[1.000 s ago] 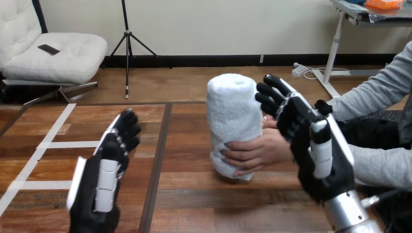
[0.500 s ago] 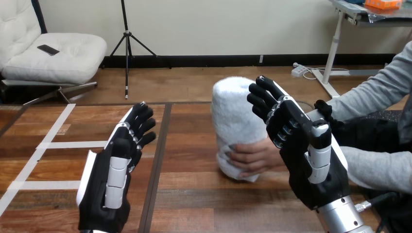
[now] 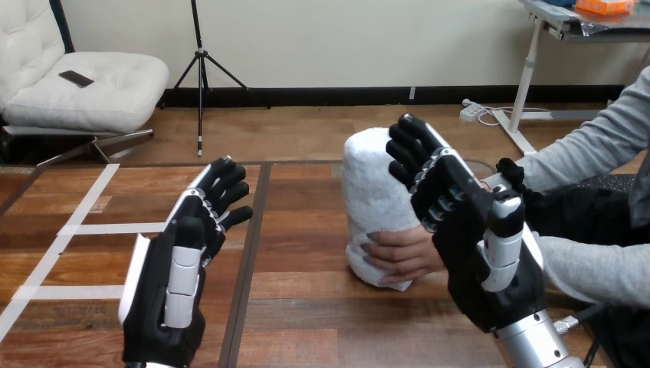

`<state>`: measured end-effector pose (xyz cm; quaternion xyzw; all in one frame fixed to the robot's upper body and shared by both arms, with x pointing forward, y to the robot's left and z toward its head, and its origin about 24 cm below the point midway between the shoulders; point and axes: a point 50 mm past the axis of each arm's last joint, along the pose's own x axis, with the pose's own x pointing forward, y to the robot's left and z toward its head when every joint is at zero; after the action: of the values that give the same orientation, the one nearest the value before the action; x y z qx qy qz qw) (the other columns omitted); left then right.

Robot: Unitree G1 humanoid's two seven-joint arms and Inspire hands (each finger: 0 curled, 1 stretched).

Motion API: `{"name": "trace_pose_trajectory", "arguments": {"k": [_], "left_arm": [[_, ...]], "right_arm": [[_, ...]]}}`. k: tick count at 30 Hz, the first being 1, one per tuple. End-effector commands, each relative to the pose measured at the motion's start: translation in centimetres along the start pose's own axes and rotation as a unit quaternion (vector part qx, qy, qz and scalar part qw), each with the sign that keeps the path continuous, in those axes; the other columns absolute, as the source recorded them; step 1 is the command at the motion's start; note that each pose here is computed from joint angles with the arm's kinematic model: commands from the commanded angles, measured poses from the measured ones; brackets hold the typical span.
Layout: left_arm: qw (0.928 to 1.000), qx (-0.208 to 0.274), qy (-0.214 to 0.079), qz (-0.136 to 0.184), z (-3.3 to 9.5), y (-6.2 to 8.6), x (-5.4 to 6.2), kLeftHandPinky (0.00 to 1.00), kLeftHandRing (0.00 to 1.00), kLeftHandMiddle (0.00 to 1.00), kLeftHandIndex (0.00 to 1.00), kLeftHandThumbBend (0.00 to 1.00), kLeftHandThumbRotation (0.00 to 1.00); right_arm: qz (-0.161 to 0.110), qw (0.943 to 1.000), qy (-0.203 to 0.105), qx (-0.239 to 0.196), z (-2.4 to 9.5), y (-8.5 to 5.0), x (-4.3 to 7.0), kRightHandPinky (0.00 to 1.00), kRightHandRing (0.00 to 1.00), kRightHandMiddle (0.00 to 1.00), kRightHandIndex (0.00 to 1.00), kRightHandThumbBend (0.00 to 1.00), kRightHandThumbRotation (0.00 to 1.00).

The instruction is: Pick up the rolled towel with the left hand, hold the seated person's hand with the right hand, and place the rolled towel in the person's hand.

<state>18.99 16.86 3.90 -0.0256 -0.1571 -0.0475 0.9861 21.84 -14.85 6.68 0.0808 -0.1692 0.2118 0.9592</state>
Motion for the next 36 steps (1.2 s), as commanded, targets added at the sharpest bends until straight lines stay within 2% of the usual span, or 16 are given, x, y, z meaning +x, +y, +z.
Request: {"name": "trace_pose_trajectory", "arguments": {"k": [1,25,36], "left_arm": [[0.9986,-0.006,-0.053,-0.006,1.46,-0.71,1.32,0.79,0.85,0.86,0.86,0.76,0.98],[0.9978,-0.012,-0.064,-0.015,1.61,-1.0,1.46,0.79,0.85,0.86,0.86,0.75,0.98],[0.9978,-0.006,-0.061,-0.026,1.76,-0.73,1.52,0.84,0.88,0.89,0.88,0.75,0.99]], "right_arm": [[0.014,0.9992,-0.037,0.009,1.14,0.32,1.03,1.0,0.99,0.97,0.94,1.0,1.0],[0.019,0.9992,-0.03,0.018,0.78,0.16,0.89,1.0,0.99,0.97,0.95,1.0,1.0],[0.012,0.9996,-0.022,0.012,0.54,0.02,0.8,1.0,0.99,0.96,0.95,1.0,1.0]]}}
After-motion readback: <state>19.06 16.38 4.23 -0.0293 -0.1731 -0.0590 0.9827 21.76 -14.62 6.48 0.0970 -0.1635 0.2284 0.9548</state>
